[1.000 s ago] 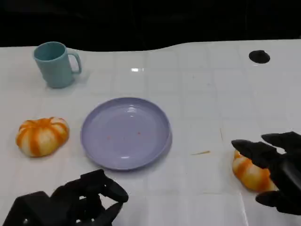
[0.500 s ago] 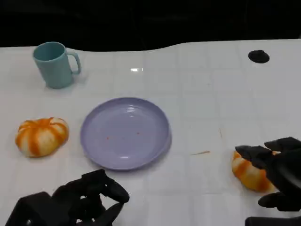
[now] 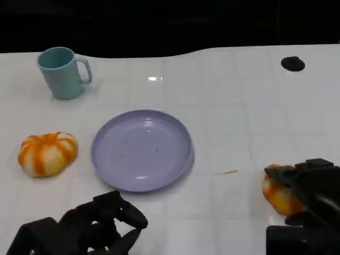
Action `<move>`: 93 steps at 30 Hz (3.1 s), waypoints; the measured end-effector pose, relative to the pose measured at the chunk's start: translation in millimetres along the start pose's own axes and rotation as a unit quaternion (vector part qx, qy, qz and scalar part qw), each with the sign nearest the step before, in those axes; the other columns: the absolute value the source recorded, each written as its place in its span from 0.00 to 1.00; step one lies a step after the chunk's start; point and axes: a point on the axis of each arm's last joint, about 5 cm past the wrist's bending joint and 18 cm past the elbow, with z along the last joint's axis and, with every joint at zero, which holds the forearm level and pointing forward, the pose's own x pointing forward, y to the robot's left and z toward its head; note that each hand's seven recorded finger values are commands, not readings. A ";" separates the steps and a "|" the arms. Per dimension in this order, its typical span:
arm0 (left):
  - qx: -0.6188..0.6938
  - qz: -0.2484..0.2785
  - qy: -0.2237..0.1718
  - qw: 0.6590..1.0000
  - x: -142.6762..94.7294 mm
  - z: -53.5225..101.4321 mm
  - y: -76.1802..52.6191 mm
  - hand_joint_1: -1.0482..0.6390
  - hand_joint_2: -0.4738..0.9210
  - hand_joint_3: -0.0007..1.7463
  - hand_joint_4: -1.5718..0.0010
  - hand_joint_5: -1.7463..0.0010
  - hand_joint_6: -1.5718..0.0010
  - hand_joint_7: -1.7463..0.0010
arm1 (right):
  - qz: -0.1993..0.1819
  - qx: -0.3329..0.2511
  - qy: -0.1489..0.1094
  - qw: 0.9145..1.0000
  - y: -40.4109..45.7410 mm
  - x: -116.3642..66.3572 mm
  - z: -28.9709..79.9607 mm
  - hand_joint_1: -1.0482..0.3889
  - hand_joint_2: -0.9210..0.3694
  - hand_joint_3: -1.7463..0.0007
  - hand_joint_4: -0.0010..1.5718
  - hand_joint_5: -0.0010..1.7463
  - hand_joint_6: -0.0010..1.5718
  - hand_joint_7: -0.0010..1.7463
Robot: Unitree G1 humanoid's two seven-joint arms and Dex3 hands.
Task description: Grasp the bread from the table and place it into the plate.
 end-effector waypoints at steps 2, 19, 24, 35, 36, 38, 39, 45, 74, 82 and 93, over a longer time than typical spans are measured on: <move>0.000 0.000 0.000 1.000 -0.2 0.5 -0.3 0.45 0.92 0.37 0.56 0.00 0.61 0.24 | 0.008 0.001 0.003 1.000 4.1 4.5 -0.1 0.37 0.00 0.98 0.18 0.13 0.27 0.00; -0.001 0.000 -0.001 1.000 -1.1 4.7 -1.2 0.46 0.92 0.38 0.56 0.00 0.61 0.25 | -0.135 0.103 -0.027 0.985 22.4 23.0 -0.6 0.68 0.27 0.57 0.62 0.95 0.77 0.35; -0.002 0.002 -0.003 1.000 -1.0 5.0 -1.0 0.46 0.92 0.38 0.57 0.00 0.62 0.25 | -0.181 0.120 -0.056 0.975 23.5 25.7 0.2 0.69 0.50 0.26 0.61 1.00 0.60 0.74; -0.002 0.002 -0.005 1.000 -1.2 6.0 -1.4 0.46 0.92 0.38 0.57 0.00 0.61 0.24 | -0.220 0.131 -0.073 0.964 21.1 27.5 2.0 0.70 0.54 0.23 0.61 1.00 0.59 0.75; -0.002 0.002 -0.005 1.000 -1.2 6.0 -1.4 0.47 0.92 0.38 0.57 0.00 0.62 0.24 | -0.222 0.132 -0.075 0.963 21.0 27.4 2.2 0.70 0.53 0.23 0.61 1.00 0.58 0.76; -0.003 0.002 -0.005 1.000 -1.3 6.0 -1.5 0.47 0.91 0.39 0.57 0.00 0.61 0.24 | -0.228 0.136 -0.081 0.961 20.8 27.3 2.8 0.69 0.53 0.24 0.61 1.00 0.56 0.80; -0.003 0.002 -0.005 1.000 -1.3 5.9 -1.6 0.48 0.91 0.40 0.56 0.00 0.62 0.24 | -0.230 0.138 -0.084 0.960 20.6 27.2 3.2 0.69 0.53 0.24 0.61 1.00 0.54 0.84; -0.004 -0.002 -0.002 1.000 -1.3 5.4 -3.4 0.49 0.90 0.40 0.56 0.00 0.62 0.23 | -0.248 0.165 -0.115 0.948 15.9 27.6 12.8 0.69 0.57 0.19 0.63 1.00 0.49 0.97; -0.004 0.001 0.002 1.000 -2.9 3.3 -3.7 0.48 0.89 0.41 0.57 0.00 0.61 0.25 | -0.173 0.271 -0.254 0.912 -12.2 76.4 111.6 0.65 0.53 0.18 0.63 1.00 0.47 1.00; -0.002 0.000 0.003 1.000 -2.4 3.1 -3.3 0.48 0.89 0.41 0.57 0.00 0.61 0.25 | -0.141 0.274 -0.267 0.913 -9.8 91.9 134.8 0.63 0.49 0.21 0.64 1.00 0.46 1.00; -0.006 0.000 0.005 1.000 -3.0 2.1 -4.5 0.48 0.90 0.41 0.57 0.00 0.61 0.25 | -0.108 0.260 -0.255 0.925 -9.3 102.2 153.6 0.58 0.28 0.56 0.41 0.76 0.52 0.28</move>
